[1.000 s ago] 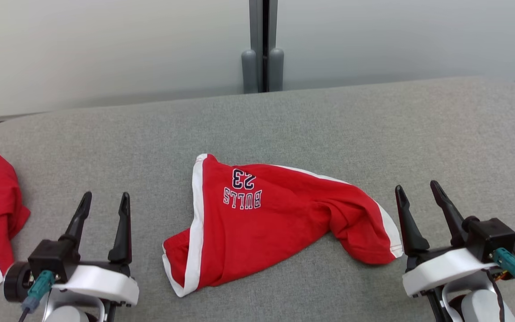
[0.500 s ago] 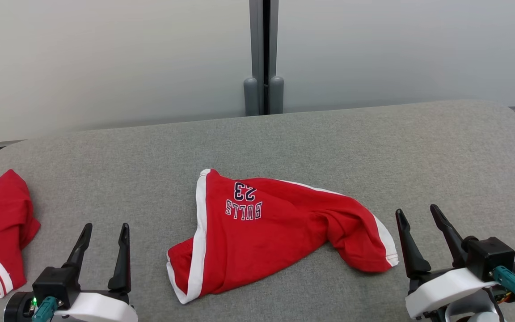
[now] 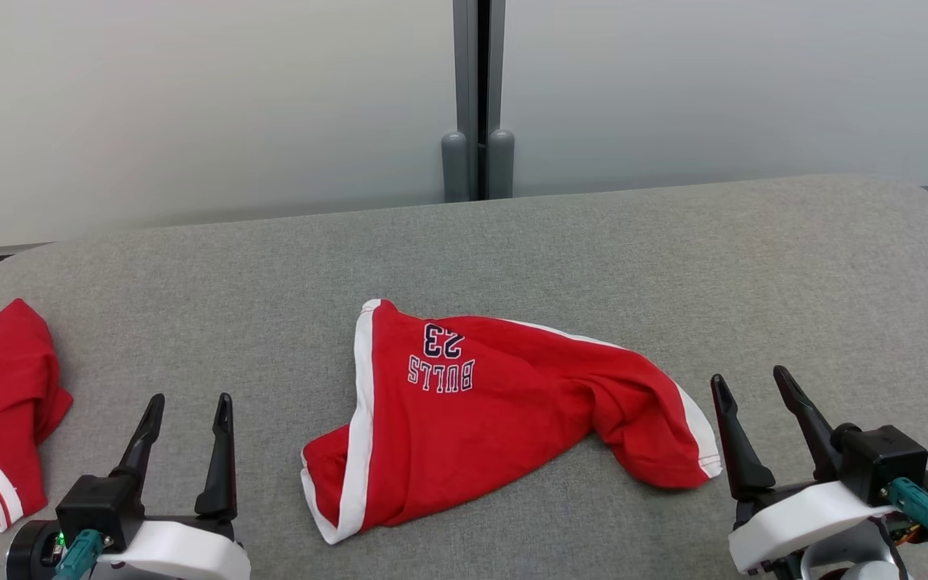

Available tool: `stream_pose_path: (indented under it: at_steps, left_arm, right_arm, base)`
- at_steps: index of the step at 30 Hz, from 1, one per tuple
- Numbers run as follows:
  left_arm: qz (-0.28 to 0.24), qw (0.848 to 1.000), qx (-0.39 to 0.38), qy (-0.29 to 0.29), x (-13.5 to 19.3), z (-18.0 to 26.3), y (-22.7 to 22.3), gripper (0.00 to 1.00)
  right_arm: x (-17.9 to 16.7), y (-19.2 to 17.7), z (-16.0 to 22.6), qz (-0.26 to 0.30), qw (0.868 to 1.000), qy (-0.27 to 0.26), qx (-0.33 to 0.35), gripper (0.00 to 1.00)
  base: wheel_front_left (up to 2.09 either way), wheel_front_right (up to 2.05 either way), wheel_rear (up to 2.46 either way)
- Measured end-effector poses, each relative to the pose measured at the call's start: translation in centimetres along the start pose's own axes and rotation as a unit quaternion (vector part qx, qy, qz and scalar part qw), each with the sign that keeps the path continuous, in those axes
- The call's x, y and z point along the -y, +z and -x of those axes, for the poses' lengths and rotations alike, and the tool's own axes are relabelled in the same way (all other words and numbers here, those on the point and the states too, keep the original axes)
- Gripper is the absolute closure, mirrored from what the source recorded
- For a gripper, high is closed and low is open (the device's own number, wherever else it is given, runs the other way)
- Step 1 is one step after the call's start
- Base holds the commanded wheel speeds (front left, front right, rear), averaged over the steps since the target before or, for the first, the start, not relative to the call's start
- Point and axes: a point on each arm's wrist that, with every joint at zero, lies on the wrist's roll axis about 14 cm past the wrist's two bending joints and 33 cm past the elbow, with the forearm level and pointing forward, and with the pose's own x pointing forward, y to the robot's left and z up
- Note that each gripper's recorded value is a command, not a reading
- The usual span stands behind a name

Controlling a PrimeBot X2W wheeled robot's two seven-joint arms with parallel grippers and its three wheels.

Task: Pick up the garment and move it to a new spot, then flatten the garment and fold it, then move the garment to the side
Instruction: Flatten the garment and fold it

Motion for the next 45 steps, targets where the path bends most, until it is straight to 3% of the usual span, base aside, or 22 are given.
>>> stream_pose_path:
  at_steps: [10,19,25,32,34,35,40,45]
  left_arm:
    - [0.002,1.0,0.002,0.0,0.3,-0.8,0.3,0.0]
    - [0.01,1.0,0.025,-0.015,1.5,-4.1,1.2,0.0]
    - [0.012,1.0,0.011,0.008,0.2,-5.5,-0.1,0.0]
    - [0.009,0.999,-0.003,0.036,-1.7,-6.2,-1.4,0.0]
    - [0.008,0.999,-0.006,0.039,-2.0,-6.2,-1.7,0.0]
    - [0.007,0.999,-0.006,0.04,-2.1,-6.3,-1.7,0.0]
    - [0.012,0.999,0.004,0.033,-1.6,-7.1,-1.3,0.0]
    - [0.01,1.0,0.011,0.018,-0.7,-7.6,-1.1,0.0]
  right_arm:
    - [-0.2,-0.5,-1.6,0.004,1.0,0.012,-0.011,0.0]
    - [-3.5,-1.0,-8.2,0.035,0.992,0.108,-0.05,0.0]
    - [-6.8,-5.3,-12.7,0.075,0.967,0.19,-0.155,0.0]
    - [-9.2,-11.1,-14.3,0.105,0.926,0.247,-0.267,0.0]
    - [-9.5,-12.2,-14.3,0.101,0.917,0.253,-0.29,0.72]
    - [-9.4,-12.4,-14.4,0.096,0.917,0.252,-0.295,1.0]
    - [-8.2,-11.1,-15.3,0.046,0.937,0.227,-0.263,1.0]
    - [-6.2,-10.6,-13.6,-0.038,0.955,0.178,-0.234,1.0]
  base:
    - [0.0,0.0,0.0]
    - [0.0,0.0,0.0]
    - [0.0,0.0,0.0]
    - [0.0,0.0,0.0]
    - [0.0,0.0,0.0]
    - [0.0,0.0,0.0]
    - [0.0,0.0,0.0]
    - [0.0,0.0,0.0]
